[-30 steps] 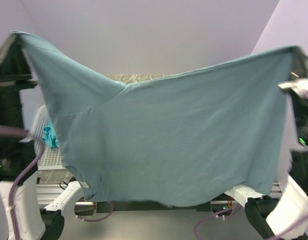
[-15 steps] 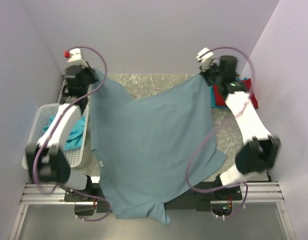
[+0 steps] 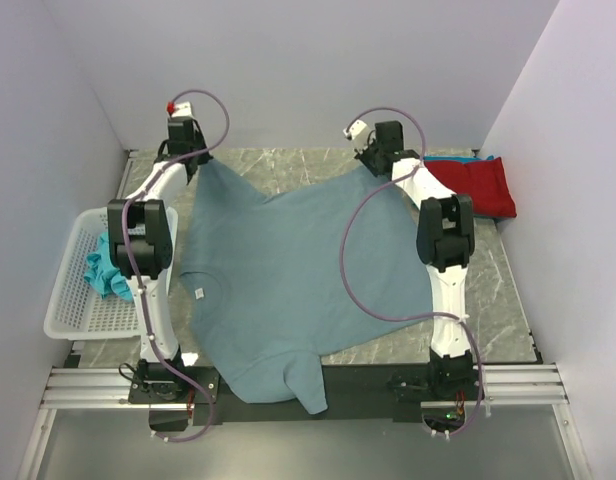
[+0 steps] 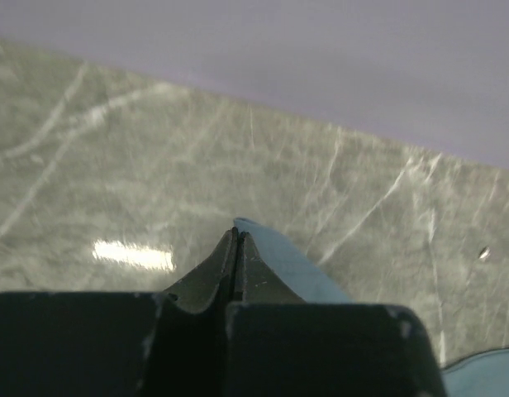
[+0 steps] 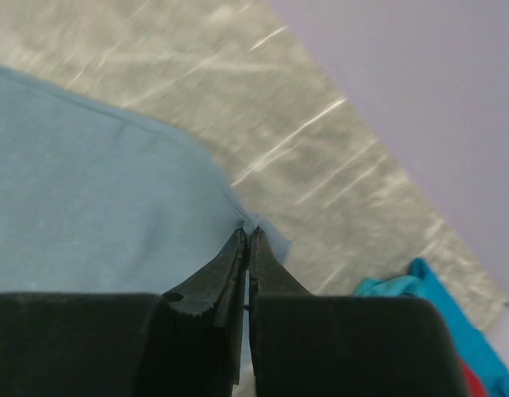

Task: Fold and stack the t-shirts
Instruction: Fold the tshirt

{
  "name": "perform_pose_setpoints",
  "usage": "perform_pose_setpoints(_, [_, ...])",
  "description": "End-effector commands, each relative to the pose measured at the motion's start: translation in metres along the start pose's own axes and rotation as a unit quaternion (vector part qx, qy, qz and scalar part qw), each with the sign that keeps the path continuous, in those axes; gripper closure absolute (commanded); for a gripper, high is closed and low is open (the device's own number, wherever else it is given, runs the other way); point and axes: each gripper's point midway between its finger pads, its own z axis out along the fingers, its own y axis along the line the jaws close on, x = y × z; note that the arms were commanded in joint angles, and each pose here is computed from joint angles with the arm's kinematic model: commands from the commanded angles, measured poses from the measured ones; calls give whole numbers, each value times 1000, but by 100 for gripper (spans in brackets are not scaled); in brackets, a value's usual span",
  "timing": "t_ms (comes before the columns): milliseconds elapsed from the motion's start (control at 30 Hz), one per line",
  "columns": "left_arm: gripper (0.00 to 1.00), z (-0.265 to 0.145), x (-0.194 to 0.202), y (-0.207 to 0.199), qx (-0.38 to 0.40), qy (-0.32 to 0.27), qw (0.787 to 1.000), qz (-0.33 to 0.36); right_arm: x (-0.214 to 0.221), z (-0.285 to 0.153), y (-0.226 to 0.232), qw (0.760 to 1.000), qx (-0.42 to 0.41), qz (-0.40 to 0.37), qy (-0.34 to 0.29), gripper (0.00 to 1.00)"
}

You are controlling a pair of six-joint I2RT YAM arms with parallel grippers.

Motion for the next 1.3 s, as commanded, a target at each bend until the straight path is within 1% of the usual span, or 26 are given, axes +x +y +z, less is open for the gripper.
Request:
perform_pose_setpoints(0, [100, -13, -59, -7, 13, -54, 998, 9, -45, -23, -57, 995, 88, 14, -43, 100])
perform_pose_setpoints(67, [100, -17, -65, -8, 21, -60, 998, 12, -41, -28, -70, 993, 103, 29, -45, 100])
perform_pose_setpoints(100, [100, -23, -75, -11, 26, -70, 997, 9, -44, -34, -74, 993, 106, 33, -51, 100])
perform_pose_setpoints(167, [100, -30, -78, -16, 39, -74, 996, 6, -39, -43, -82, 991, 112, 45, -56, 100])
perform_pose_setpoints(200, [100, -39, -89, -20, 48, -86, 995, 5, -37, -44, -82, 991, 111, 48, -57, 100])
perform_pose_setpoints(267, [100, -46, -85, -24, 59, -82, 995, 3, -37, -52, -76, 992, 100, 49, -65, 100])
perform_pose_setpoints(333, [100, -59, -93, -28, 69, -91, 993, 0, -35, -56, -72, 992, 93, 51, -70, 100])
perform_pose_setpoints(433, [100, -75, -89, -32, 85, -86, 993, 1, -29, -62, -60, 993, 79, 59, -71, 100])
perform_pose_setpoints(467, [100, -78, -80, -31, 87, -77, 993, 1, -34, -69, -62, 992, 79, 61, -80, 100])
perform_pose_setpoints(533, [100, -95, -89, -33, 94, -90, 991, 2, -27, -74, -59, 992, 74, 72, -78, 100])
perform_pose_setpoints(567, [100, -99, -81, -31, 93, -83, 992, 1, -32, -80, -60, 991, 74, 74, -85, 100])
perform_pose_setpoints(600, [100, -113, -90, -35, 104, -94, 990, 0, -30, -83, -60, 991, 72, 76, -87, 100])
perform_pose_setpoints(633, [100, -120, -91, -37, 108, -96, 989, 0, -23, -84, -57, 991, 66, 83, -83, 100])
perform_pose_setpoints(667, [100, -124, -84, -36, 109, -90, 990, -4, -26, -91, -59, 990, 68, 84, -90, 100])
perform_pose_setpoints(733, [100, -145, -92, -39, 121, -102, 987, -6, -24, -96, -56, 990, 60, 86, -94, 100])
perform_pose_setpoints(767, [100, -148, -80, -37, 121, -91, 988, -9, -22, -100, -52, 990, 55, 88, -94, 100])
perform_pose_setpoints(800, [100, -162, -86, -38, 125, -101, 987, -12, -21, -103, -51, 990, 53, 90, -96, 100])
perform_pose_setpoints(867, [100, -171, -77, -38, 132, -102, 986, -14, -18, -109, -50, 989, 50, 97, -100, 100])
perform_pose_setpoints(900, [100, -183, -80, -39, 136, -108, 985, -16, -16, -110, -46, 989, 46, 98, -100, 100])
perform_pose_setpoints(967, [100, -193, -75, -38, 140, -104, 985, -16, -13, -114, -48, 989, 47, 101, -98, 100])
perform_pose_setpoints(1033, [100, -201, -74, -39, 144, -105, 984, -17, -7, -113, -45, 989, 44, 106, -94, 100])
perform_pose_setpoints(1067, [100, -202, -61, -37, 144, -87, 986, -18, -6, -116, -48, 989, 47, 107, -95, 100])
perform_pose_setpoints(1100, [100, -209, -62, -37, 147, -91, 985, -18, -4, -116, -46, 989, 46, 109, -94, 100])
perform_pose_setpoints(1267, [100, -221, -48, -36, 151, -78, 985, -14, 6, -117, -42, 989, 43, 108, -86, 100])
